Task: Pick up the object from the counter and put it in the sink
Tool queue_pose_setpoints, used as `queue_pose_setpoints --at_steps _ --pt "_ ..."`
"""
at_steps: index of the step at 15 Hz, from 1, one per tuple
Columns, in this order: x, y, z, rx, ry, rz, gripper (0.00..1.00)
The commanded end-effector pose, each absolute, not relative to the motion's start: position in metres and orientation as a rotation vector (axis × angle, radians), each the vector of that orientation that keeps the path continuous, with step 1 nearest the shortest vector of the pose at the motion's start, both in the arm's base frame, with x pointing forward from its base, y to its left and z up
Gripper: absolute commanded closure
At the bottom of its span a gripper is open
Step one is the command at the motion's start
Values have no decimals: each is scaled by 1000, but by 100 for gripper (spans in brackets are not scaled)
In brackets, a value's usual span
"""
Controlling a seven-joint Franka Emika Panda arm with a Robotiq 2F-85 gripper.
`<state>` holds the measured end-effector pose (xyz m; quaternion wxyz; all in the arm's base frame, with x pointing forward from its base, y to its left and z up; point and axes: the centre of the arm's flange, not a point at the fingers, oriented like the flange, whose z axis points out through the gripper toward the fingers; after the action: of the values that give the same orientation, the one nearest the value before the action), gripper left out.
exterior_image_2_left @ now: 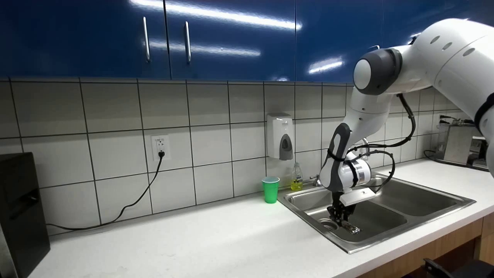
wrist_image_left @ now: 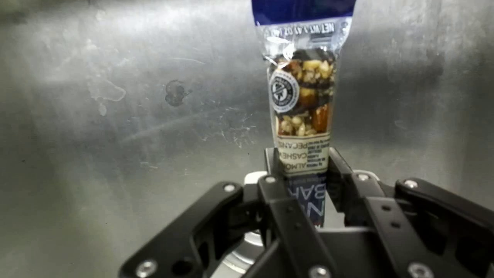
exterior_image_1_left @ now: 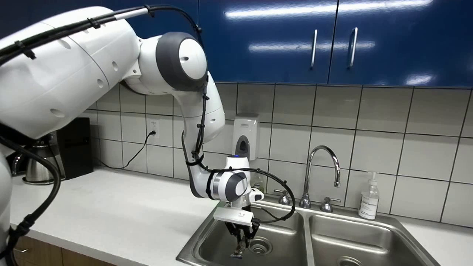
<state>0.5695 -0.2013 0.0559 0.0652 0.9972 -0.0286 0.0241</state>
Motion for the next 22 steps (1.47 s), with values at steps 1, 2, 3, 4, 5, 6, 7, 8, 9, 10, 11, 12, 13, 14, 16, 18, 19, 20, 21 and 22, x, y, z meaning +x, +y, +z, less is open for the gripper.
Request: queue_pose_setpoints --at_steps 1,2,3,4,5,6,7,8,9,10,11,12,13,14,16,18,19,20,21,22 --pt "597 -214 34 3012 -87 49 92" --pt "600 -215 28 3011 -84 44 92" --pt "602 -215 22 3011 -85 38 92" --pt "604 -215 17 3011 -83 32 92" --pt "606 -215 13 3010 -79 26 92" --pt "608 -214 9 3009 -79 20 92" --pt "610 -214 5 3011 -77 17 92" --pt "612 -214 2 3008 -75 14 92" --pt "613 -213 -1 3009 -74 10 92" --pt "615 -213 -4 3009 -71 8 92" --pt "616 -212 -6 3009 -69 2 92" --pt "617 -211 -8 3008 -67 -1 92" --pt "618 -211 -10 3008 -66 -5 92" --pt "620 -210 -11 3008 -64 -7 92" --pt "621 -210 -14 3008 -63 -10 92" --pt "623 -209 -17 3007 -60 -15 92" --pt "622 -209 -18 3008 -55 -20 79" --pt "622 -208 -19 3007 -49 -22 43" --pt "622 -207 -19 3005 -58 -24 44" --pt "622 -206 -19 3006 -53 -23 39"
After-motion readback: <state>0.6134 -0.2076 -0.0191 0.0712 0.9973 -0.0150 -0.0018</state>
